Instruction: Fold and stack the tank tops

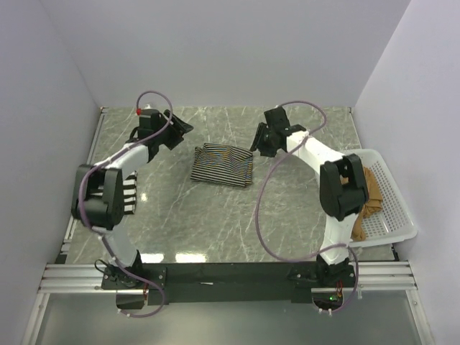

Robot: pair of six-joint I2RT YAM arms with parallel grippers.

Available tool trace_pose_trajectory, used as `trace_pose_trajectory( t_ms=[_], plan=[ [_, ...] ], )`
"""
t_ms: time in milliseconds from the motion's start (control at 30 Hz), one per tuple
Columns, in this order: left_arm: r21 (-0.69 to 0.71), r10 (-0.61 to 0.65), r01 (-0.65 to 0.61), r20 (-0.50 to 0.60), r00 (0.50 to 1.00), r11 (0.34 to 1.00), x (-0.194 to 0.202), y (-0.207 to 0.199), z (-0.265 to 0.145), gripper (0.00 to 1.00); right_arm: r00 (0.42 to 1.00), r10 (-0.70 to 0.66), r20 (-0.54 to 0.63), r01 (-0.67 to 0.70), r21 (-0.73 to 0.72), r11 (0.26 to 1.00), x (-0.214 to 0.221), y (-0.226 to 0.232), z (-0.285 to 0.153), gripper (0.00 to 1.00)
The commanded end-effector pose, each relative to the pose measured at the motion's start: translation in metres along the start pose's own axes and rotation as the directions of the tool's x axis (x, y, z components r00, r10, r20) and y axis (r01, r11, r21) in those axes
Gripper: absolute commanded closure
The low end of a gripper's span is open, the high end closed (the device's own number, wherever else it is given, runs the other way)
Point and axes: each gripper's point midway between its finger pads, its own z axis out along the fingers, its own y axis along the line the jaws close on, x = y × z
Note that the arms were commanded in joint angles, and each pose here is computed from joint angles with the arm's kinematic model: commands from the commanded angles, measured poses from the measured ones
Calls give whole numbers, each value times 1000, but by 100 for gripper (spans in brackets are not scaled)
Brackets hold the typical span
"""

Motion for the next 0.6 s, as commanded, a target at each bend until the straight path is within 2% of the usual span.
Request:
trace_pose_trajectory(
  t_ms=[0, 33, 167, 300, 467, 500, 567],
  plan=[
    [-74, 65, -60, 65, 996, 995, -6, 6, -31, 30, 989, -93, 113, 90, 29, 996, 3, 21, -44, 46],
    [-79, 64, -60, 57, 996, 995, 0, 9, -33, 30, 987, -124, 100, 121, 34, 992, 23, 28, -42, 46],
    [-107, 82, -79, 16, 997, 991, 38, 26, -41, 29, 981, -174, 83, 170, 55, 984, 53, 43, -35, 47],
    [-108, 135, -136, -20, 991, 985, 72, 27, -44, 31, 973, -229, 10, 227, 108, 968, 79, 41, -4, 49],
    [-192, 147, -162, -93, 985, 968, 120, 64, -42, 40, 964, -256, -71, 265, 206, 942, 106, 8, 23, 50],
    [-185, 145, -160, -92, 985, 970, 124, 66, -42, 49, 961, -260, -90, 274, 235, 932, 114, -4, 24, 50],
    [-216, 137, -164, -133, 982, 963, 143, 83, -45, 54, 960, -264, -93, 280, 271, 921, 118, -18, 21, 50]
  ],
)
